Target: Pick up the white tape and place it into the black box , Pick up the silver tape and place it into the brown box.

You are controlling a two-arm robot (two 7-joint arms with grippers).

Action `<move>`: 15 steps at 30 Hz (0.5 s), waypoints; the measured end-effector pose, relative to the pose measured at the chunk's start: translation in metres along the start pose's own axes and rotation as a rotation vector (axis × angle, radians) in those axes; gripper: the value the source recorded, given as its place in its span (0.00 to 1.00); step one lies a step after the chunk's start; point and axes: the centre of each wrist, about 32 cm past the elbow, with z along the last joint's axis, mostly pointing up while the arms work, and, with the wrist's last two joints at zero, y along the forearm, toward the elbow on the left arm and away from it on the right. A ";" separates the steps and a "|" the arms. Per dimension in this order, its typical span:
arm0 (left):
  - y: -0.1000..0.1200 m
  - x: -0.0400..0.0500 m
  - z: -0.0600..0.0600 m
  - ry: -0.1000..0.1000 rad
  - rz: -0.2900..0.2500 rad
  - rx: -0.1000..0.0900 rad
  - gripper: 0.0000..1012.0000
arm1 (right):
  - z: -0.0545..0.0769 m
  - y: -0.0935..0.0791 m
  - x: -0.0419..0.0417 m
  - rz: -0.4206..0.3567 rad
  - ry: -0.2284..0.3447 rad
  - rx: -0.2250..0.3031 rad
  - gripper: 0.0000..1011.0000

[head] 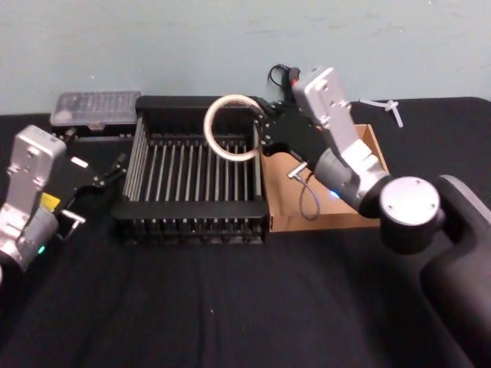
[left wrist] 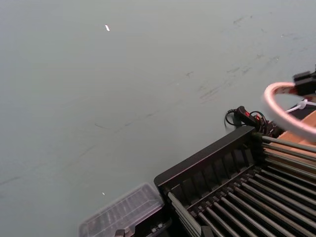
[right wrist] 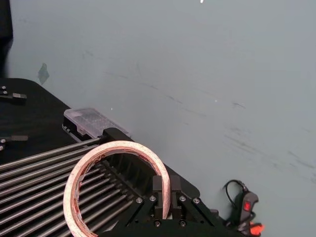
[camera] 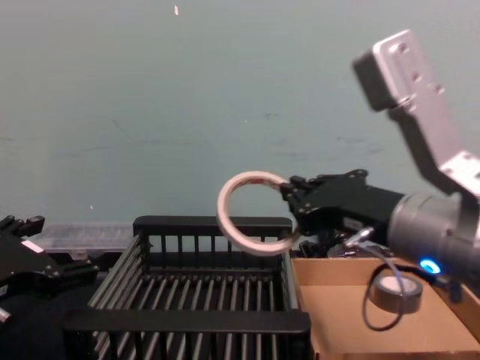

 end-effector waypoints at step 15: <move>0.000 0.0000 0.000 0.000 0.000 0.000 0.99 | -0.022 0.036 -0.0202 0.016 -0.083 0.003 0.09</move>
